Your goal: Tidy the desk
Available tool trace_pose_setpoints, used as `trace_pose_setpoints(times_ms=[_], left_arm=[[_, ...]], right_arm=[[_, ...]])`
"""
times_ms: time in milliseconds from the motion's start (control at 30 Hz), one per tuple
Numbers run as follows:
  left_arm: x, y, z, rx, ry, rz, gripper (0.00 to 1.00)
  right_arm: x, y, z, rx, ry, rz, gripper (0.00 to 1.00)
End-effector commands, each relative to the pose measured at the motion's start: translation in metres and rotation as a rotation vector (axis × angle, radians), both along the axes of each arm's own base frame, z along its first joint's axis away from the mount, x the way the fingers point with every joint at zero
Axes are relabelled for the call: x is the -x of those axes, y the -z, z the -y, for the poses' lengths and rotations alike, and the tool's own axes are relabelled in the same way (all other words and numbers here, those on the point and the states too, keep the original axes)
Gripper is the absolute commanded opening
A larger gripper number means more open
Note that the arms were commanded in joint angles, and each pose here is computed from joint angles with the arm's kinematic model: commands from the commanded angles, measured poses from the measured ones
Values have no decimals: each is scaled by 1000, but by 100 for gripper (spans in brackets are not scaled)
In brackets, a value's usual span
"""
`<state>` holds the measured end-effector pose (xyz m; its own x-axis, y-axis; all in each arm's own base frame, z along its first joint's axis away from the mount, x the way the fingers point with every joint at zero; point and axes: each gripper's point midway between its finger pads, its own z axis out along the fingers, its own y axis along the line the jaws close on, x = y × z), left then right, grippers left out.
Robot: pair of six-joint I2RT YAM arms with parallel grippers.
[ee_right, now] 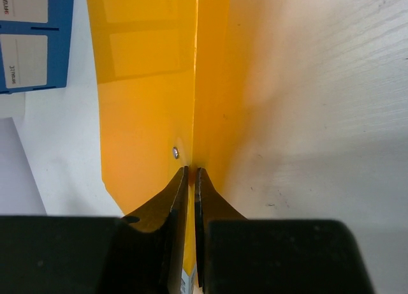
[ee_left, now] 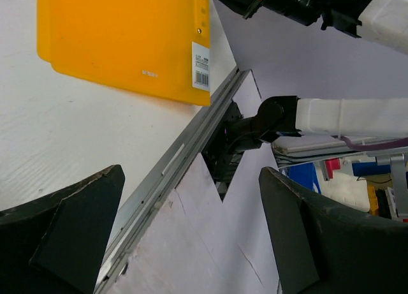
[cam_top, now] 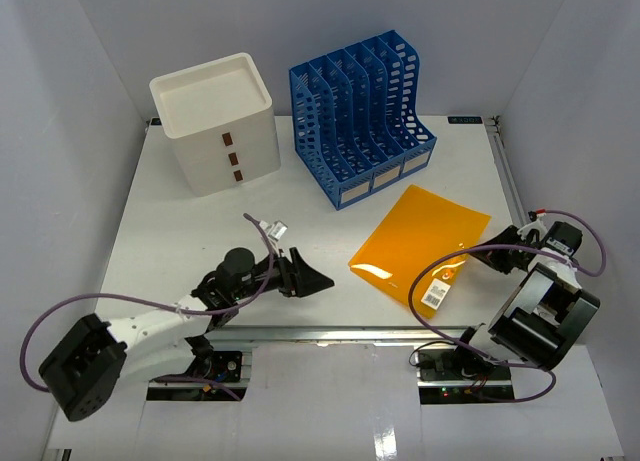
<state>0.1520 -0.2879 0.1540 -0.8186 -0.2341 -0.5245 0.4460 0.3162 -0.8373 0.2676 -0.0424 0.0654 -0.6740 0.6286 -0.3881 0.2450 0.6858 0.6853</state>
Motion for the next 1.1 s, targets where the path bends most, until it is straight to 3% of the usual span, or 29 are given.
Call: trace_pose_setpoints(times_ms=[0, 200, 267, 467, 667, 767, 1067], left_arm=[[-26, -22, 44, 11, -67, 64, 98], [-8, 6, 97, -103, 7, 40, 98], [-5, 18, 106, -108, -42, -8, 98], [3, 36, 125, -15, -167, -188, 98], [6, 39, 153, 44, -212, -276, 98], [9, 50, 167, 87, -225, -383, 98], [1, 74, 176, 221, -356, -571, 98]], right_arm=[[-9, -27, -2, -33, -29, 72, 8], [-10, -33, -3, -54, -26, 78, 8], [-10, -33, -4, -64, -26, 78, 8], [-8, -33, -8, -93, -33, 70, 8], [-9, -38, -9, -112, -31, 63, 8], [-8, -40, -10, -122, -33, 64, 8], [-5, -38, -14, -140, -33, 57, 8]])
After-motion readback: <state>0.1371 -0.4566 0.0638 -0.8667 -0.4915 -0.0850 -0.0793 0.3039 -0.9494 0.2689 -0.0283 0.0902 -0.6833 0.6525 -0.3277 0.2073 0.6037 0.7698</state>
